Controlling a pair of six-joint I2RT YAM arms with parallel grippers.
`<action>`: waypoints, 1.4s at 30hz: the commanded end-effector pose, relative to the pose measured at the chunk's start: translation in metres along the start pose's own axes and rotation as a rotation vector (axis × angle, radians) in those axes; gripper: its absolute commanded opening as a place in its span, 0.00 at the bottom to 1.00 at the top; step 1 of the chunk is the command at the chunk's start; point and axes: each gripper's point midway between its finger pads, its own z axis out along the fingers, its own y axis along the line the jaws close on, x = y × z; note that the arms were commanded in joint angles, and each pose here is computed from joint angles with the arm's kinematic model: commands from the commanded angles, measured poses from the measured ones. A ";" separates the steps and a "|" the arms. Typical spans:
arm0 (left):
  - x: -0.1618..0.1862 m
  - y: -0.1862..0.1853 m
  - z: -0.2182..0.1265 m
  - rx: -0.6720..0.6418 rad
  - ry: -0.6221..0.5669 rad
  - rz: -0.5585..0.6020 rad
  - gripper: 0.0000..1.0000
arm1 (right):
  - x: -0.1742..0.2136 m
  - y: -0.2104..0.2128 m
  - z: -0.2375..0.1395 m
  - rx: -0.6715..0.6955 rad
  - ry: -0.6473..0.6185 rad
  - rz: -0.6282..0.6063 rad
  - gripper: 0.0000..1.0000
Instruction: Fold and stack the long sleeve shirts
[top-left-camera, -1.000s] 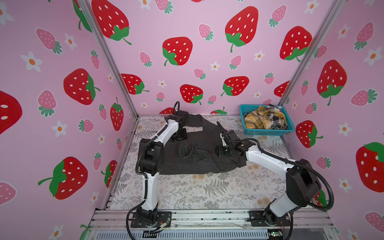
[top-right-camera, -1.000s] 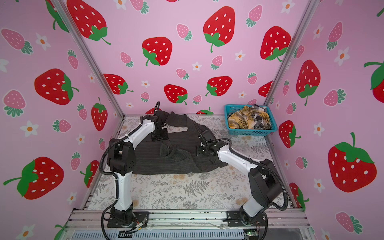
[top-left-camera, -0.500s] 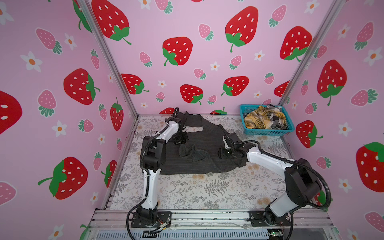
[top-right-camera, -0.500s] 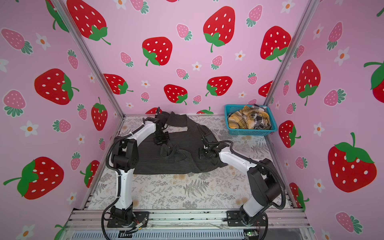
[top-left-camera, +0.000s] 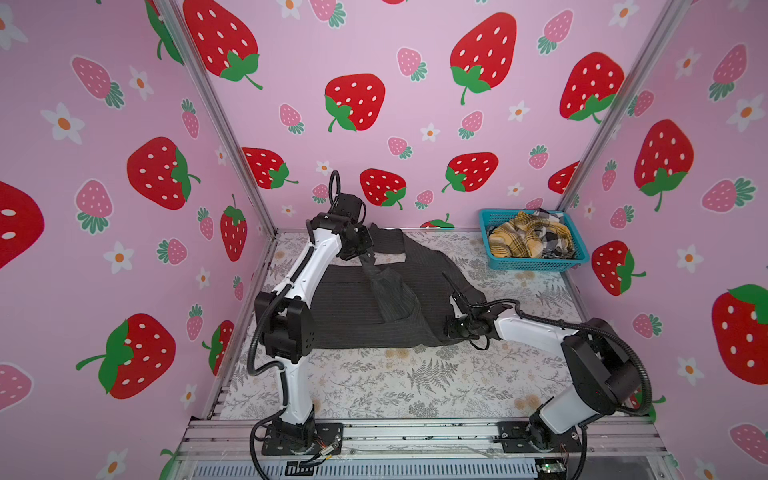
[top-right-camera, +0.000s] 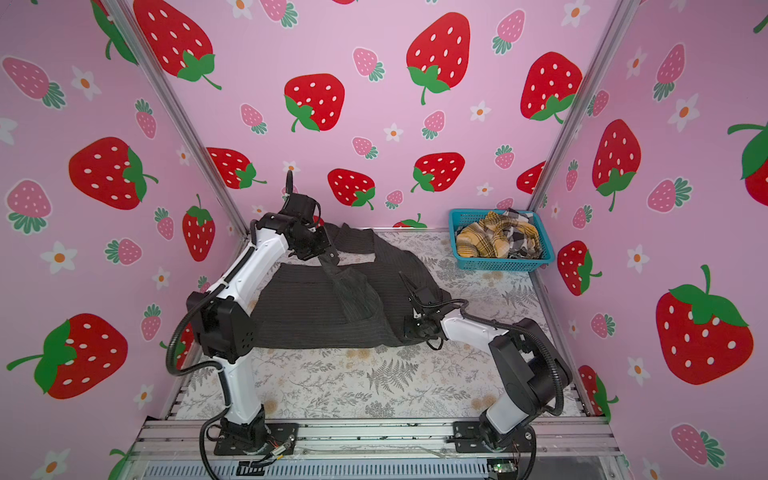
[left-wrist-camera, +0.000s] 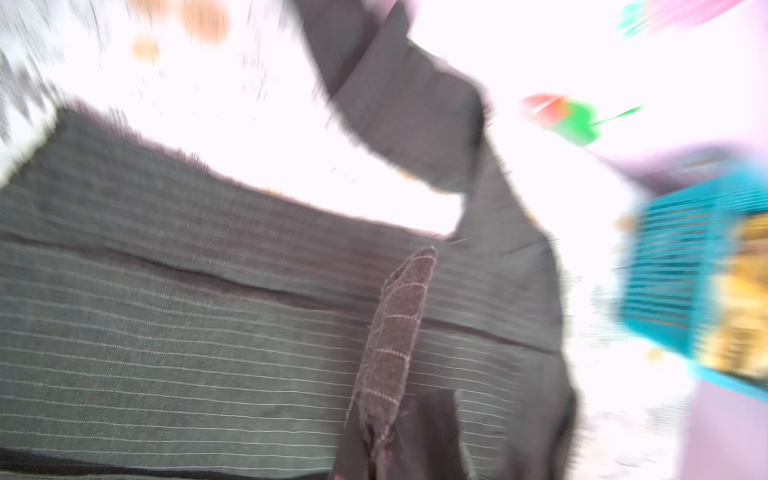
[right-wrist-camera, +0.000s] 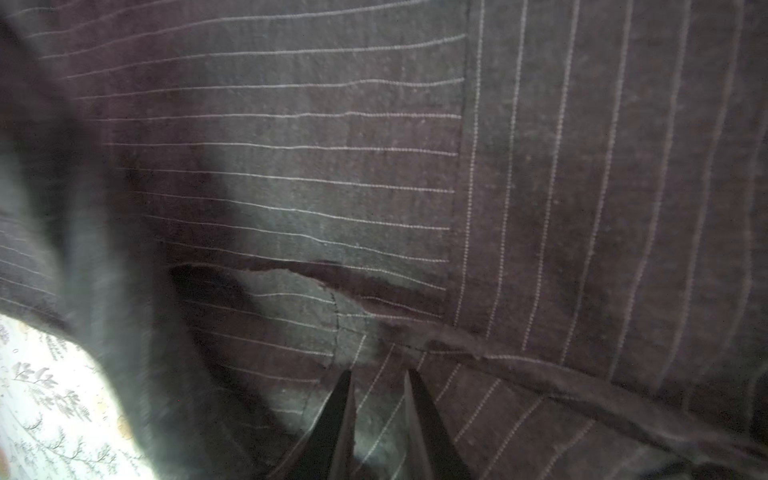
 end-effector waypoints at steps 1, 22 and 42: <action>-0.013 -0.018 -0.035 0.115 -0.109 -0.036 0.00 | -0.003 -0.007 0.000 0.020 -0.023 0.028 0.31; 0.037 0.077 -0.015 0.178 -0.053 -0.240 0.00 | -0.048 0.025 -0.033 -0.087 -0.142 -0.070 0.49; 0.032 0.079 -0.002 -0.251 0.181 -0.113 0.00 | -0.091 0.068 -0.065 -0.188 -0.269 -0.190 0.68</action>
